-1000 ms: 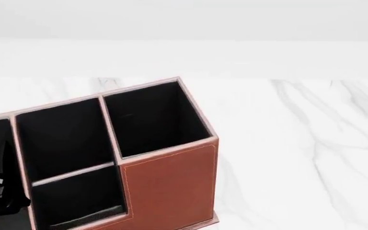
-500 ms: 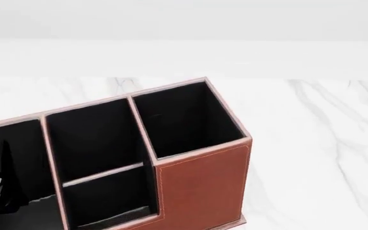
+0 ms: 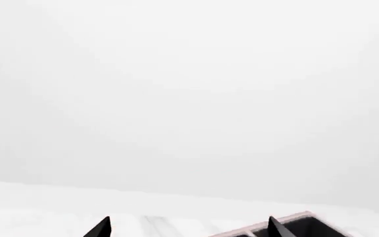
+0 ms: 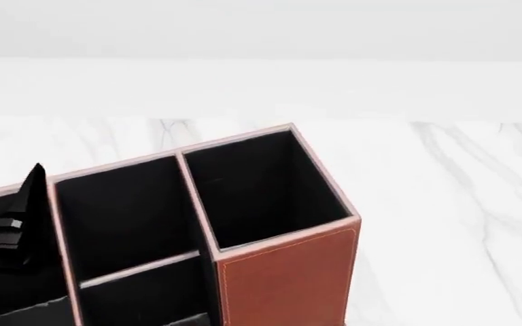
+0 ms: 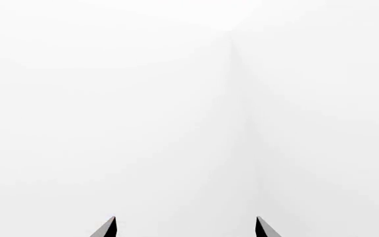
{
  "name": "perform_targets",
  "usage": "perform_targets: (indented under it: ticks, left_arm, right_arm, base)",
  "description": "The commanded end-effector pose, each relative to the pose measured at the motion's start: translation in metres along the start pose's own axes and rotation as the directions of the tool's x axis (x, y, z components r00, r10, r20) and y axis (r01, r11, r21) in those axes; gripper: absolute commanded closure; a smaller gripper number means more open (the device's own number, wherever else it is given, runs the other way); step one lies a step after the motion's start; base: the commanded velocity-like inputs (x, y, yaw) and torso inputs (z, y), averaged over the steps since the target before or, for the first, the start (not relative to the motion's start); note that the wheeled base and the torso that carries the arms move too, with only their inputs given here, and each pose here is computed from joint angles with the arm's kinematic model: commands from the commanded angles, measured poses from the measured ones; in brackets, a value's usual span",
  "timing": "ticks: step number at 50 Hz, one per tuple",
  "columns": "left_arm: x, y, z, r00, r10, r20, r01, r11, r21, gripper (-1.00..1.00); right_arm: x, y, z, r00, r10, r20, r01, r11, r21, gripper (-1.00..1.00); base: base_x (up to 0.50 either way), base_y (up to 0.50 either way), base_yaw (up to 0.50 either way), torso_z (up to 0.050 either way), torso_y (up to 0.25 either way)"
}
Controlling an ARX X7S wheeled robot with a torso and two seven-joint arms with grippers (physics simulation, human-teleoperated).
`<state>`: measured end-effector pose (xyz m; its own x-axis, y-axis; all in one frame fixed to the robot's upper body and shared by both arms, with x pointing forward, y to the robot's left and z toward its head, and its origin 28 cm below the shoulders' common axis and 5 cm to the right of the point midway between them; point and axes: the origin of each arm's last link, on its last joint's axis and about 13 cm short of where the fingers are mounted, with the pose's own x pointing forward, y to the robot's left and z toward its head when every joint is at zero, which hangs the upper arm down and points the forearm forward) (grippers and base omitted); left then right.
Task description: Pick up the book and place it in the front compartment of the caddy.
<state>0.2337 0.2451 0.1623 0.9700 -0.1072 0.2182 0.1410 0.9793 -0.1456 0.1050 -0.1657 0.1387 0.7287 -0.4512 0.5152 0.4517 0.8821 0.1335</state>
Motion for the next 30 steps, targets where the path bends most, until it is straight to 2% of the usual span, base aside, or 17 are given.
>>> perform_targets:
  ticks: [1, 3, 5, 6, 13, 18, 23, 30]
  left_arm:
    - [0.021, -0.010, 0.033, 0.932, -0.326, -0.162, 0.325, 0.945, -0.030, -1.00]
    - [0.022, -0.011, 0.041, 0.873, -0.429, -0.233, 0.431, 0.901, -0.045, -1.00]
    - [0.021, -0.012, 0.049, 0.827, -0.504, -0.249, 0.492, 0.863, -0.113, -1.00]
    - [0.023, -0.013, 0.054, 0.819, -0.498, -0.284, 0.495, 0.864, -0.087, -1.00]
    - [0.023, -0.013, 0.063, 0.719, -0.574, -0.392, 0.562, 0.812, -0.157, -1.00]
    - [0.016, -0.015, 0.056, 0.624, -0.628, -0.465, 0.651, 0.747, -0.136, -1.00]
    - [0.007, -0.020, 0.049, 0.536, -0.675, -0.508, 0.708, 0.687, -0.165, -1.00]
    - [-0.001, -0.027, 0.037, 0.483, -0.663, -0.572, 0.727, 0.668, -0.161, -1.00]
  right_arm:
    - [0.000, 0.001, -0.002, 1.000, 0.004, -0.001, -0.004, 1.000, 0.010, -1.00]
    - [-0.001, 0.002, -0.001, 1.000, 0.004, 0.003, -0.004, 1.000, 0.014, -1.00]
    - [-0.001, 0.002, -0.001, 1.000, 0.003, 0.005, -0.003, 1.000, 0.014, -1.00]
    - [-0.001, 0.002, -0.002, 1.000, 0.003, 0.004, -0.003, 1.000, 0.015, -1.00]
    - [-0.002, 0.003, -0.002, 1.000, 0.005, 0.009, -0.005, 1.000, 0.021, -1.00]
    - [-0.003, 0.003, -0.002, 1.000, 0.000, 0.013, 0.000, 1.000, 0.025, -1.00]
    - [-0.004, 0.003, -0.001, 1.000, -0.004, 0.018, 0.003, 1.000, 0.028, -1.00]
    - [-0.005, 0.003, -0.001, 1.000, -0.004, 0.020, 0.003, 0.999, 0.033, -1.00]
  base:
    - [0.00, 0.00, 0.00, 0.000, 0.000]
    - [0.00, 0.00, 0.00, 0.000, 0.000]
    - [0.00, 0.00, 0.00, 0.000, 0.000]
    - [0.00, 0.00, 0.00, 0.000, 0.000]
    - [0.00, 0.00, 0.00, 0.000, 0.000]
    - [0.00, 0.00, 0.00, 0.000, 0.000]
    - [0.00, 0.00, 0.00, 0.000, 0.000]
    - [0.00, 0.00, 0.00, 0.000, 0.000]
